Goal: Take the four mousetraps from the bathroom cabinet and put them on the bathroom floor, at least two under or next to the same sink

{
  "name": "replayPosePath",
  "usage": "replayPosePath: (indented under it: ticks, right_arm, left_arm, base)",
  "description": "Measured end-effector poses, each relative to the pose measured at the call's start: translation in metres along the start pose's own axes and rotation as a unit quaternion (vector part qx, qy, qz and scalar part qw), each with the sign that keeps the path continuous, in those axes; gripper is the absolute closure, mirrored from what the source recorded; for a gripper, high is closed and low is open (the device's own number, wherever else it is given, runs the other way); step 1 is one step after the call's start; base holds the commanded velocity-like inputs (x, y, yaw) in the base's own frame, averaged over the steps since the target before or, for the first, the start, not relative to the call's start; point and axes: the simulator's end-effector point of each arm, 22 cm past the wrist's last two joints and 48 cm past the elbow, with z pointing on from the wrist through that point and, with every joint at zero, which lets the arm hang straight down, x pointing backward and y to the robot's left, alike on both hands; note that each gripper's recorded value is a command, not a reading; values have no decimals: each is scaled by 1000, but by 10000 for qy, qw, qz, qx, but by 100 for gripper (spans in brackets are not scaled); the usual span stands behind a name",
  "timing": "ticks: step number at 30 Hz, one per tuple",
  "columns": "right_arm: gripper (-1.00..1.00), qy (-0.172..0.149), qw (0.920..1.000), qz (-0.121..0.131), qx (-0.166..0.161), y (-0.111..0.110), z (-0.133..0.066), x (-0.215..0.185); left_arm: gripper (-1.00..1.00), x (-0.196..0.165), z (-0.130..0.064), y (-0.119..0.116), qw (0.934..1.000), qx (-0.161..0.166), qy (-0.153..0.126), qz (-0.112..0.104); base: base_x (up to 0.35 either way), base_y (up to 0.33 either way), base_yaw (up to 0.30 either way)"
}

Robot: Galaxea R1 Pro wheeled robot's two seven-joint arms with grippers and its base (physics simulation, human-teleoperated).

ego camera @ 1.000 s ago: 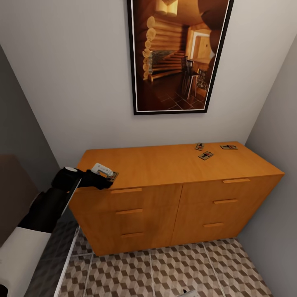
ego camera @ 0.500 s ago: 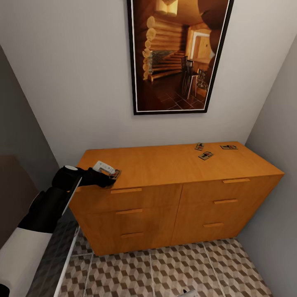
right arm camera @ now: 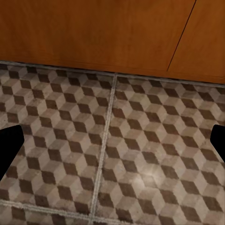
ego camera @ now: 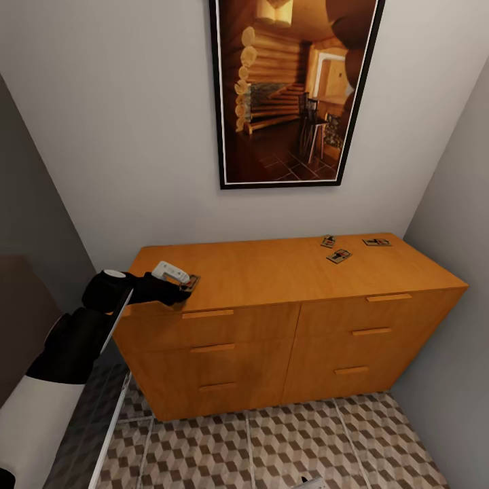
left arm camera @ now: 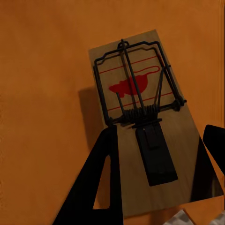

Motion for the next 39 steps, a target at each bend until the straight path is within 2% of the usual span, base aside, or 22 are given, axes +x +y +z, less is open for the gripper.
replayPosePath:
  ticks: [9, 39]
  right_arm:
    - [-100, 3, 10000, -2, 0, 0, 0, 0]
    - [-100, 4, 10000, -2, 0, 0, 0, 0]
  left_arm:
    - [100, -3, -1, -1, 10000, -1, -37, 29]
    - [100, 7, 5, -1, 9999, 21, 104, 4]
  base:
    - [-97, 0, 0]
    - [-330, 0, 0]
